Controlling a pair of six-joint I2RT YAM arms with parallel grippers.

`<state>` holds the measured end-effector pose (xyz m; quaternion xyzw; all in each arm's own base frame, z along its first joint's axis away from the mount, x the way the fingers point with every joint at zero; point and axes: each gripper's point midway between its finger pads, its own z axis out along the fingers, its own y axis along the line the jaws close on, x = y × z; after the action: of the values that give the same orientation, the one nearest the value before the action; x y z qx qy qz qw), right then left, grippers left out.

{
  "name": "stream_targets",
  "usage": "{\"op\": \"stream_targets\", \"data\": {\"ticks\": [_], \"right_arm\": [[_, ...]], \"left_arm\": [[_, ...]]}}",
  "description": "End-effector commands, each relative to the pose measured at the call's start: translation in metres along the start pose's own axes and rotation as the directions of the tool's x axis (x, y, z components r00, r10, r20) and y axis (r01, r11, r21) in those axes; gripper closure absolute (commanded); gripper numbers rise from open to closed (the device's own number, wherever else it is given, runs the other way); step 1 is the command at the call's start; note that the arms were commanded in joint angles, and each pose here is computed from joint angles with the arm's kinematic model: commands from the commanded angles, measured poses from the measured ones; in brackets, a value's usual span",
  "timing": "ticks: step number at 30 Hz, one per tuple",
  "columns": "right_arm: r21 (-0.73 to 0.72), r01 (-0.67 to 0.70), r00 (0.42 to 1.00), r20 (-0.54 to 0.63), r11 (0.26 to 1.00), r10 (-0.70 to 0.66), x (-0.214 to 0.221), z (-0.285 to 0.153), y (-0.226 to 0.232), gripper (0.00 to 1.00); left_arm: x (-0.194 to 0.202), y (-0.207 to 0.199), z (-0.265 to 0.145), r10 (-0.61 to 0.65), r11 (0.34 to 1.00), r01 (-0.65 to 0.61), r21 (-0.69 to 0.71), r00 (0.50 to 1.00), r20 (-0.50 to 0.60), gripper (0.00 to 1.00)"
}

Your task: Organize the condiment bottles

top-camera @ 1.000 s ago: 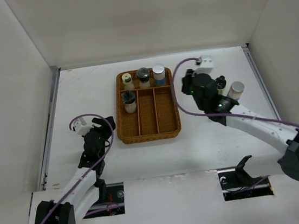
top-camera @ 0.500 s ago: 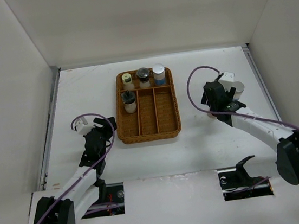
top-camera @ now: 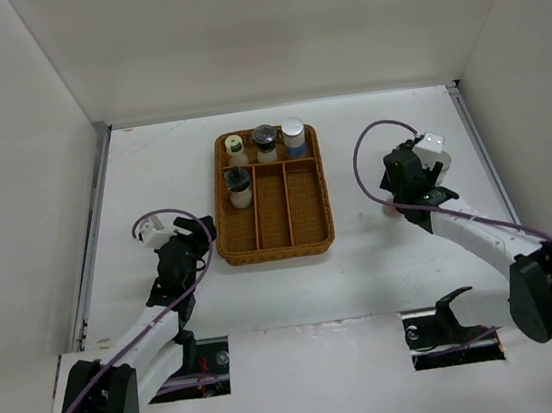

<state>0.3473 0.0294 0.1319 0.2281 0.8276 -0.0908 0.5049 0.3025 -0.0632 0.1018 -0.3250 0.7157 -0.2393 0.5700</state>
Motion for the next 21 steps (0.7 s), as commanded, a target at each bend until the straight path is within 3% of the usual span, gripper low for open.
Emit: {"op": "stream_targets", "data": {"ticks": [1, 15, 21], "right_arm": [[-0.01, -0.027, 0.999, 0.016, 1.0, 0.027, -0.003, -0.011, -0.005, 0.29], [-0.012, 0.01, 1.0, -0.021, 1.0, -0.01, 0.014, -0.01, -0.005, 0.25], [-0.042, 0.004, 0.999, -0.033, 0.999, -0.005, 0.016, -0.002, 0.008, 0.4]], "left_arm": [[-0.013, -0.014, 0.0, -0.024, 0.998, 0.022, 0.05, 0.998, 0.05, 0.36], [-0.01, -0.015, 0.0, -0.021, 0.999, 0.02, 0.049, 0.999, 0.038, 0.36], [-0.01, -0.016, 0.0, -0.021, 0.998, 0.019, 0.053, 0.999, 0.04, 0.36]]}}
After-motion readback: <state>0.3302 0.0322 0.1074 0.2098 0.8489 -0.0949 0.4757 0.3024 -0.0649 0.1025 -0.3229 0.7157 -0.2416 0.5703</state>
